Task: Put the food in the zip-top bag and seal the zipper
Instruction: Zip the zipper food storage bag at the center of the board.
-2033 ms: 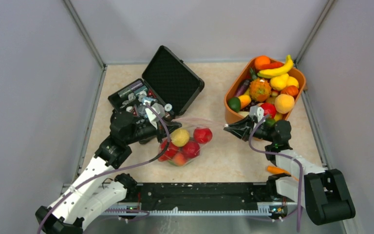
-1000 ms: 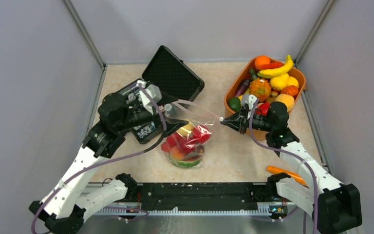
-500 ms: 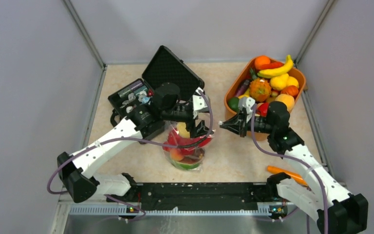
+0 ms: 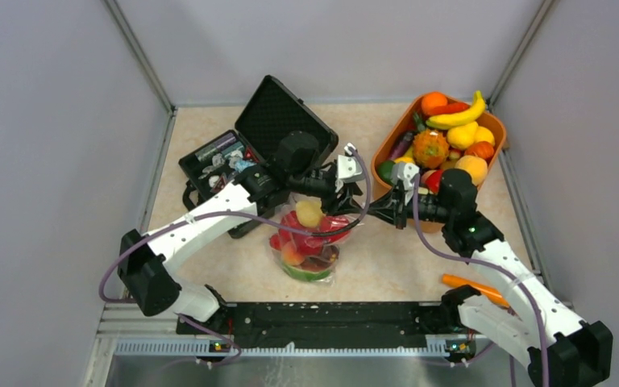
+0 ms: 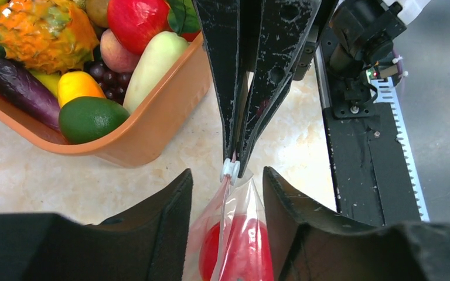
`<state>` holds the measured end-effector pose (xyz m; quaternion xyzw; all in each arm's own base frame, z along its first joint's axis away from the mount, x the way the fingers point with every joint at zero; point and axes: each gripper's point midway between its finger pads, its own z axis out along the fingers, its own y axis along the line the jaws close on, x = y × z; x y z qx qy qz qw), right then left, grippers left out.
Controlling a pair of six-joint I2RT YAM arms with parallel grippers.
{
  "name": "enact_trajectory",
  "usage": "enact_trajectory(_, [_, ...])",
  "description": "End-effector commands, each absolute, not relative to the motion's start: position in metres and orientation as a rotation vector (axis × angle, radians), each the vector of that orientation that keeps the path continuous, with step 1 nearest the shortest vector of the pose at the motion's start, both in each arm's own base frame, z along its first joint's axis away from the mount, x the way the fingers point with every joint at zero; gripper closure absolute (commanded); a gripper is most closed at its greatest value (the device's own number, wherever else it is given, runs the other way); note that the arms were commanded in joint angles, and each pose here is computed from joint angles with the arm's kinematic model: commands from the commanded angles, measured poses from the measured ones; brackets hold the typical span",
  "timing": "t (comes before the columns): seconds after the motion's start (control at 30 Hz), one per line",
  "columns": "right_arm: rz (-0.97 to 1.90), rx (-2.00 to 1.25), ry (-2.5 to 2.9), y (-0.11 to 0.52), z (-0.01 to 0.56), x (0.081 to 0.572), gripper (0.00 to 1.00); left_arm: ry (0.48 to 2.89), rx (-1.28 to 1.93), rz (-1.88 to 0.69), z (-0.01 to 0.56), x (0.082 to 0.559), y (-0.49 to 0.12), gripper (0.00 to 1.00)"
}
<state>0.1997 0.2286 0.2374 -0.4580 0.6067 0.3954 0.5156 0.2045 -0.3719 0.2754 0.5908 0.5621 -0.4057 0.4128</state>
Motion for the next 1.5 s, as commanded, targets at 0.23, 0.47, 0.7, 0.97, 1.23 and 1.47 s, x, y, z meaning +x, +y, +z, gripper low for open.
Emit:
enact_trajectory(0.23, [0.894, -1.102, 1.331, 0.231, 0.279, 0.202, 1.0, 1.35, 1.506, -1.033, 0.285, 0.207, -0.381, 0.72])
enact_trajectory(0.47, [0.893, -1.101, 1.335, 0.231, 0.279, 0.202, 1.0, 1.35, 1.536, -1.102, 0.282, 0.199, -0.384, 0.9])
enact_trajectory(0.7, [0.883, -1.094, 1.334, 0.23, 0.28, 0.203, 1.0, 1.424, 1.528, -1.003, 0.272, 0.209, -0.376, 1.0])
enact_trajectory(0.97, [0.879, -1.104, 1.348, 0.23, 0.276, 0.203, 1.0, 1.48, 1.524, -0.85, 0.266, 0.221, -0.359, 1.0])
enact_trajectory(1.23, [0.871, -1.109, 1.347, 0.231, 0.274, 0.203, 1.0, 1.504, 1.539, -0.764, 0.264, 0.227, -0.348, 1.0])
enact_trajectory(1.47, [0.872, -1.108, 1.342, 0.232, 0.277, 0.203, 1.0, 1.53, 1.513, -0.682, 0.264, 0.232, -0.336, 1.0])
